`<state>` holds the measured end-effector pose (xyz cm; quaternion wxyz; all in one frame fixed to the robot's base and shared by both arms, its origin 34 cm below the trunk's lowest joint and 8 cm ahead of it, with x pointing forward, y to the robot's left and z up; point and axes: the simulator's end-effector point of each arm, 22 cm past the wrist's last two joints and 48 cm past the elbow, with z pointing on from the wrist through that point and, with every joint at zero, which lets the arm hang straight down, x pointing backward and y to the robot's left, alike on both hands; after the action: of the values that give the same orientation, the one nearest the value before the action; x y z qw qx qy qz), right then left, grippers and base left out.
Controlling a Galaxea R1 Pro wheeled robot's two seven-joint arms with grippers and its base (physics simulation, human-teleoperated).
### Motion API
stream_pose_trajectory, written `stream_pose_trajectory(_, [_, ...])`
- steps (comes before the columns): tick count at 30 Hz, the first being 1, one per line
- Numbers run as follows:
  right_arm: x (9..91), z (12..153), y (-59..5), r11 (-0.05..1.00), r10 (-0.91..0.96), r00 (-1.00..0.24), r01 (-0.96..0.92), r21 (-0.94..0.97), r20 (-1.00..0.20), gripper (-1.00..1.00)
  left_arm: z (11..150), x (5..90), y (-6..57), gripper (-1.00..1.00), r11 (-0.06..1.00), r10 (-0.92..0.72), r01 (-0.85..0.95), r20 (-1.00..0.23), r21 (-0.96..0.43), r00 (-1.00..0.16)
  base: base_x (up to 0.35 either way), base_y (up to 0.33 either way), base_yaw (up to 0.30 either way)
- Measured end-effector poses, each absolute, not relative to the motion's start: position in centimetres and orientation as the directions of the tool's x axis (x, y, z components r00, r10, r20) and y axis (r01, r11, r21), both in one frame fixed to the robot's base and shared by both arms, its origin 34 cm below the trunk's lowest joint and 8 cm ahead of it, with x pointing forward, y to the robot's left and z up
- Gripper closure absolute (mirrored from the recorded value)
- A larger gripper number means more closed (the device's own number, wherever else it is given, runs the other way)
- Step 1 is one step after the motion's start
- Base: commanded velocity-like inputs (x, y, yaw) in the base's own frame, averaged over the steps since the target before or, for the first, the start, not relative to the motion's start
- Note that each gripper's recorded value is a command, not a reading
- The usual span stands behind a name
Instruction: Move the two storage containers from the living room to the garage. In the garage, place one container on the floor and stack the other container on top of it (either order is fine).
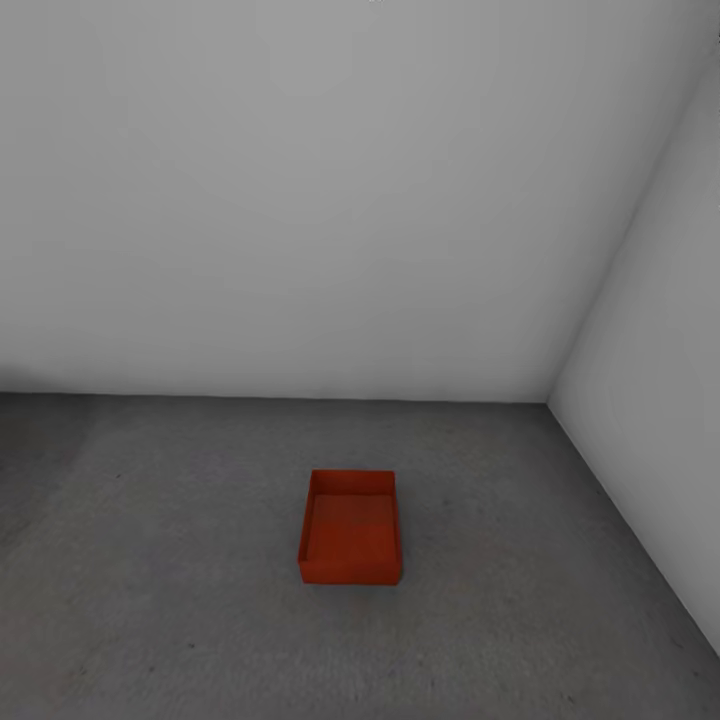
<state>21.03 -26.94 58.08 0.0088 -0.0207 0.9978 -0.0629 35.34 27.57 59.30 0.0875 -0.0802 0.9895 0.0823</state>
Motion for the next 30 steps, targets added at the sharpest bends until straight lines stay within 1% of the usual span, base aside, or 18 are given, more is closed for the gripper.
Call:
stream_pose_trajectory(6, [18.7, 58.2, -26.5, 0.993, -0.041, -0.999, -0.04, -0.107, 0.0, -1.0, 59.3, 34.5, 27.8, -1.0, 0.972, -0.145, -0.173, -0.177, 0.159, -0.974, 0.0, 0.0, 0.0])
stream_pose_trajectory(18, [18.7, 58.4, -26.3, 0.994, -0.042, -0.999, -0.038, -0.104, -0.034, -1.0, 59.2, 31.8, 27.5, -1.0, 0.972, -0.153, -0.176, -0.154, 0.155, -0.976, 0.0, 0.0, 0.0])
stream_pose_trajectory(21, [18.2, 58.4, -26.3, 0.994, -0.046, -0.998, -0.042, -0.103, -0.031, -1.0, 59.1, 30.7, 27.3, -1.0, 0.966, -0.192, -0.213, -0.144, 0.147, -0.971, 0.0, 0.0, -0.007])
stream_pose_trajectory(22, [17.9, 58.5, -26.3, 0.994, -0.047, -0.998, -0.044, -0.103, -0.028, -1.0, 59.1, 30.2, 27.4, -1.0, 0.956, -0.236, -0.256, -0.14, 0.142, -0.962, 0.0, 0.0, -0.03])
stream_pose_trajectory(25, [17.7, 58.5, -26.3, 0.994, -0.05, -0.998, -0.046, -0.103, -0.028, -1.0, 59.1, 29.8, 27.4, -1.0, 0.94, -0.297, -0.315, -0.139, 0.134, -0.945, 0.0, 0.0, -0.048])
stream_pose_trajectory(30, [17.8, 58.6, -26.4, 0.994, -0.051, -0.998, -0.047, -0.104, -0.034, -1.0, 59.2, 29.9, 27.3, -1.0, 0.931, -0.322, -0.34, -0.145, 0.128, -0.936, 0.0, 0.0, -0.06])
